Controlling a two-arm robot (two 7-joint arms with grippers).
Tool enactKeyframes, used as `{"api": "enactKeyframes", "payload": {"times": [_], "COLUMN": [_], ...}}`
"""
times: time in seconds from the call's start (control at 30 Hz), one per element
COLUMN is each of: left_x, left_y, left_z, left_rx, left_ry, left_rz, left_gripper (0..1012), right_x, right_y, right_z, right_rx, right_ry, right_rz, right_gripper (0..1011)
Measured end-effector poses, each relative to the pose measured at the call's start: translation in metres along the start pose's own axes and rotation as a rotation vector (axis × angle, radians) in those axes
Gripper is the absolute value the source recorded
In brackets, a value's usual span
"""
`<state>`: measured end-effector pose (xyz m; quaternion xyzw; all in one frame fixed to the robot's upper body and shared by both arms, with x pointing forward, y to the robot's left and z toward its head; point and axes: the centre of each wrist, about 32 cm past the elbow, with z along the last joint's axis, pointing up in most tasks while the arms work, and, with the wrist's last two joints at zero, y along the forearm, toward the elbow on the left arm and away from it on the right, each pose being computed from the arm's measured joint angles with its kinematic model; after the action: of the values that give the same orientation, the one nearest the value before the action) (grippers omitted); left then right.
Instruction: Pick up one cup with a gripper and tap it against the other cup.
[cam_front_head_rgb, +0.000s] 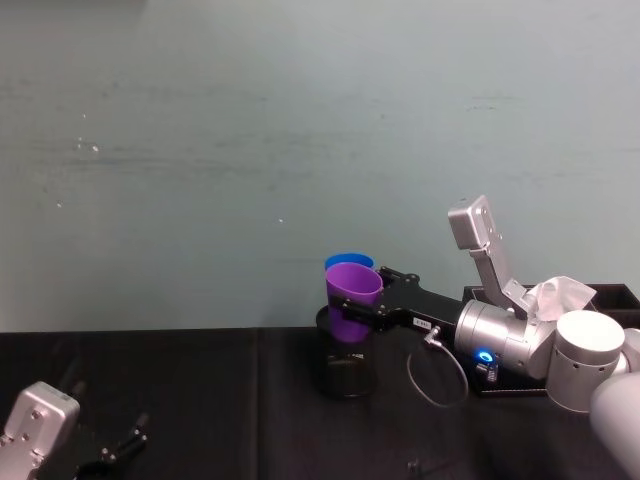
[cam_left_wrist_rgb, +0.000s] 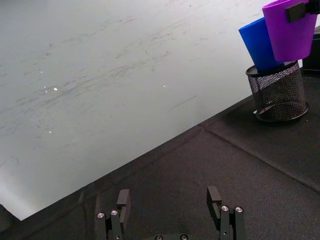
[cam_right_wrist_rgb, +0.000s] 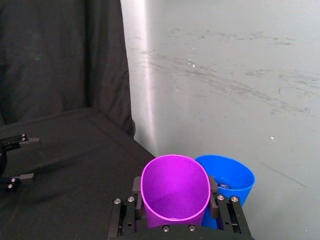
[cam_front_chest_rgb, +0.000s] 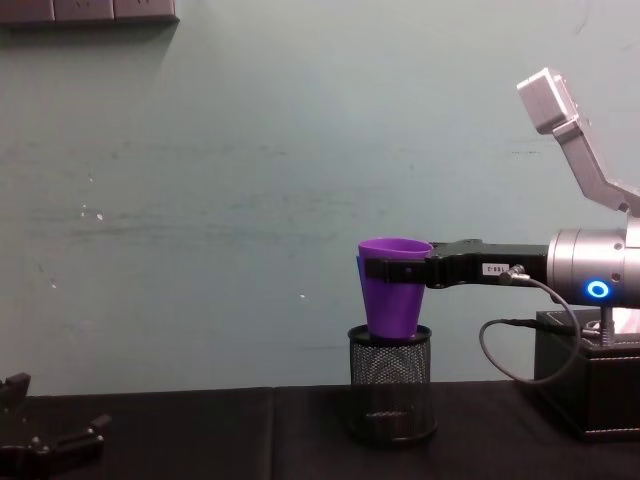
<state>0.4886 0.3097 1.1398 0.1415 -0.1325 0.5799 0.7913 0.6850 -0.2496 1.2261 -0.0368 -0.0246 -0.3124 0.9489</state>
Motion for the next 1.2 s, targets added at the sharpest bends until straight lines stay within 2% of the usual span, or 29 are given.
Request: {"api": "enactKeyframes", "payload": {"times": [1.2], "left_x": [0.0000], "left_y": [0.0000], "left_z": [0.0000], "left_rx": [0.000], "left_ry": [0.000], "left_rz": [0.000], "left_gripper": [1000], "right_x": [0.0000], "right_y": [0.0000], "right_z": [0.0000], "right_rx": [0.000], "right_ry": [0.000], "right_rz": [0.000], "right_gripper": [726]}}
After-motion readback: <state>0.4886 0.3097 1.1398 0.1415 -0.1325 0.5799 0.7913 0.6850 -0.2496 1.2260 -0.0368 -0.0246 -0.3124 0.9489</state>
